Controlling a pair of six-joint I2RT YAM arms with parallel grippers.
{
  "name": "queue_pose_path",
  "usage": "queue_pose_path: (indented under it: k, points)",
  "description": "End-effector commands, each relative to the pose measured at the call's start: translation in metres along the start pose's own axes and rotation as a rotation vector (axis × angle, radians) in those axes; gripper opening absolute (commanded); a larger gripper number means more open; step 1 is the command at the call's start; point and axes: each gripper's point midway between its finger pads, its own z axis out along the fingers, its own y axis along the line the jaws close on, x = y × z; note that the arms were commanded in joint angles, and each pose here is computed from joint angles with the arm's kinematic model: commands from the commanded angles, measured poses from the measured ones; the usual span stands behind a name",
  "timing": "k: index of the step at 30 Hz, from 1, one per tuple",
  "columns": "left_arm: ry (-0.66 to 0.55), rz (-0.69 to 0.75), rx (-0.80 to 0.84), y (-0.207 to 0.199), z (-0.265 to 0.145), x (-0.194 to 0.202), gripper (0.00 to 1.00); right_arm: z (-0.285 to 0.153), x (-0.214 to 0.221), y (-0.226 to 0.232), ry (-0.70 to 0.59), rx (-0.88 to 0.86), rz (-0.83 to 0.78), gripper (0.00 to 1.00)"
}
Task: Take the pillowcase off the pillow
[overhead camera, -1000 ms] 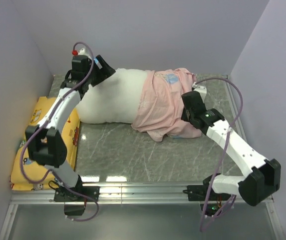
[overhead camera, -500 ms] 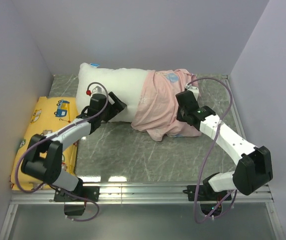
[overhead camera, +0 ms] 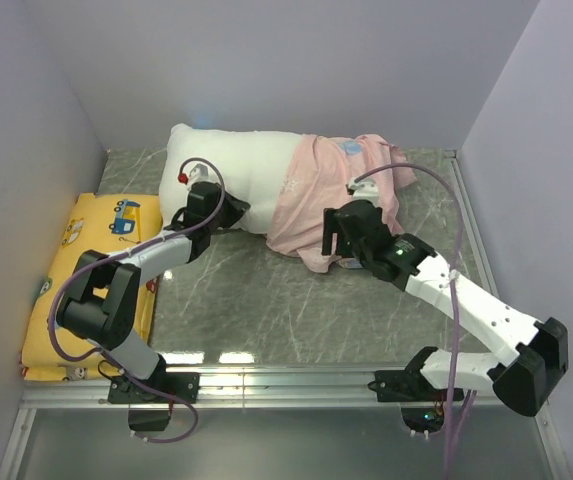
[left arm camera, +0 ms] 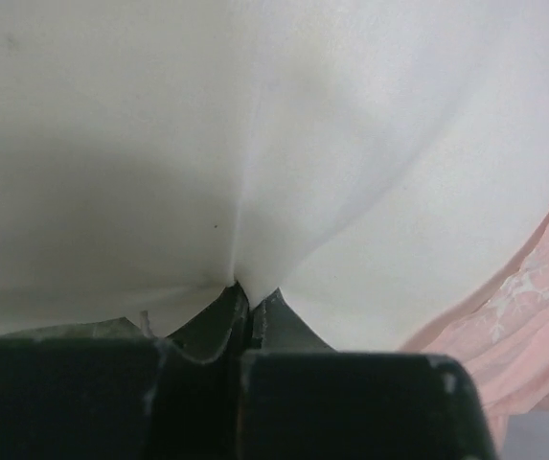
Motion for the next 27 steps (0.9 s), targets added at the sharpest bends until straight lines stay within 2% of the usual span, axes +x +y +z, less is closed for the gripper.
queue_pose_path:
  k: [1,7,12,14,16,17,18,20,21,24,27]
  points:
    - [-0.024,0.018,0.003,-0.013,-0.001,-0.010,0.01,0.020,0.011,0.017,0.015,0.025,-0.006,0.81]
    - [-0.035,0.047,0.001,-0.029,-0.014,-0.022,0.00,0.080,0.045,0.022,0.080,0.112,-0.030,0.88]
    - [-0.037,0.059,0.009,-0.039,-0.027,-0.029,0.00,0.103,0.028,0.029,0.014,0.135,0.027,0.89]
    - [-0.040,0.068,0.010,-0.043,-0.031,-0.032,0.00,0.108,0.024,0.028,-0.010,0.148,0.048,0.86]
    - [-0.045,0.084,0.016,-0.048,-0.037,-0.037,0.00,0.111,0.026,0.020,-0.007,0.192,0.043,0.69]
    - [-0.052,0.090,0.018,-0.051,-0.040,-0.040,0.00,0.111,0.026,0.012,-0.002,0.215,0.043,0.57]
    - [-0.057,0.095,0.022,-0.054,-0.042,-0.043,0.00,0.112,0.028,0.004,0.003,0.238,0.050,0.30]
    - [-0.070,0.110,0.029,-0.063,-0.046,-0.052,0.00,0.109,0.031,-0.020,0.015,0.283,0.071,0.06]
    - [-0.083,0.113,0.038,-0.068,-0.047,-0.057,0.00,0.107,0.031,-0.026,0.017,0.288,0.087,0.00]
    - [-0.093,0.124,0.023,-0.071,-0.052,-0.070,0.00,0.080,0.018,-0.060,0.000,0.321,0.156,0.00]
    - [-0.141,0.126,0.029,-0.076,-0.057,-0.106,0.01,0.048,0.002,-0.093,-0.017,0.360,0.211,0.00]
